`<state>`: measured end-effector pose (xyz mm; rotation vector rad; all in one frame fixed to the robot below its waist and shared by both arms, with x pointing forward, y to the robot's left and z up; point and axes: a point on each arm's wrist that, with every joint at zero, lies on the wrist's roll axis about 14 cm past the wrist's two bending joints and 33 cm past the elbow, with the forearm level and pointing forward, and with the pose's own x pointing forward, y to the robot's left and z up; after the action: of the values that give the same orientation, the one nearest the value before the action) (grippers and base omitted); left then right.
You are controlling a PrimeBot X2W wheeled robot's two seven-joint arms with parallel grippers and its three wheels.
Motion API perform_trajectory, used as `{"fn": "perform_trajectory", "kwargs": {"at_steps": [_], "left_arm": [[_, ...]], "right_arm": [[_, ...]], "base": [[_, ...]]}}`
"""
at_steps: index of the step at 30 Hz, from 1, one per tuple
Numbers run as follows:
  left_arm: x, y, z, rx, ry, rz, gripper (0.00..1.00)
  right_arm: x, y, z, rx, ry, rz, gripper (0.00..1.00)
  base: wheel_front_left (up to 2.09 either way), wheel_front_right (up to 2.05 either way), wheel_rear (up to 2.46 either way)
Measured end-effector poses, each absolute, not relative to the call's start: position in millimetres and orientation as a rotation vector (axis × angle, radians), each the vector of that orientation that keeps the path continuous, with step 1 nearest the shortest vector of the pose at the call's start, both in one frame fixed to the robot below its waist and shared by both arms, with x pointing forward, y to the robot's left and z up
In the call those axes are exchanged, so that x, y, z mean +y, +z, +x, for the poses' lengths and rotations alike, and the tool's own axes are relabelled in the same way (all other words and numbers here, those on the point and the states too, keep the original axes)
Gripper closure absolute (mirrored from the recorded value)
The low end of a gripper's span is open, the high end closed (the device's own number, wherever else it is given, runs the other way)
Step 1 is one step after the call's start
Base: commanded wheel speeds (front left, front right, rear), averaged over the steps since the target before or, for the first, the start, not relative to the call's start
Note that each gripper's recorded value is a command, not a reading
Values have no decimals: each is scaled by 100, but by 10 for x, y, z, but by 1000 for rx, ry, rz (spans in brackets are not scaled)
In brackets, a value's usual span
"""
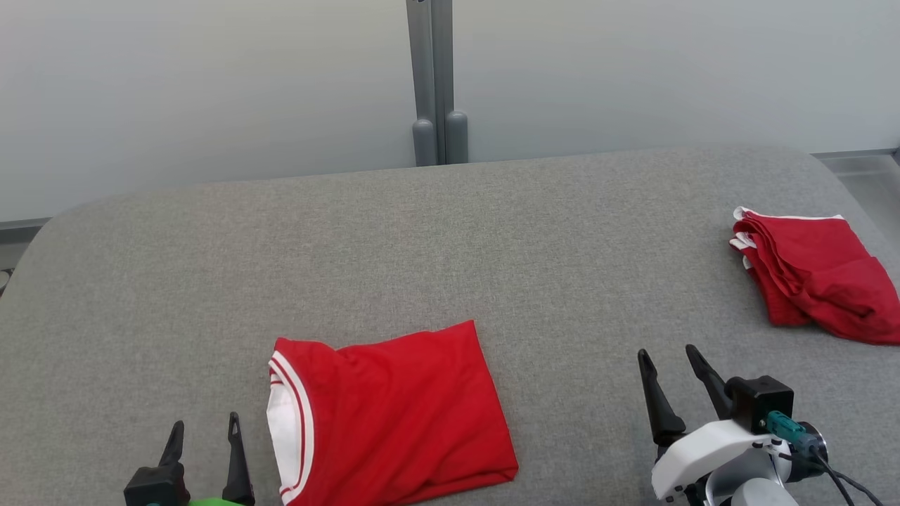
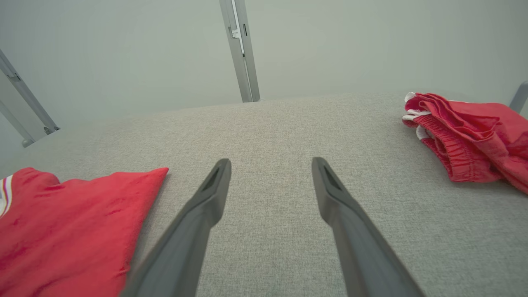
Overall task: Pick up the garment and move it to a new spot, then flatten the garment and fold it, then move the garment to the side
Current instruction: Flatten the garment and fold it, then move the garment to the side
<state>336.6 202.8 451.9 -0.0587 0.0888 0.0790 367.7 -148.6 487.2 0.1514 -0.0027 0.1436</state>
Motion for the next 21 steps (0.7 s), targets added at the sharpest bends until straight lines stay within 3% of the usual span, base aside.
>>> {"fn": "perform_trajectory", "kwargs": {"at_steps": [15,21], "left_arm": [[1973,4455,3323,109,62,-61,0],[1909,4409,3291,125,39,-59,0]], "right_arm": [[-1388,4856,3690,4,172,147,0],[-1147,4772,3698,37,243,148,0]], "base": [[0,0,0],[0,0,0]]}}
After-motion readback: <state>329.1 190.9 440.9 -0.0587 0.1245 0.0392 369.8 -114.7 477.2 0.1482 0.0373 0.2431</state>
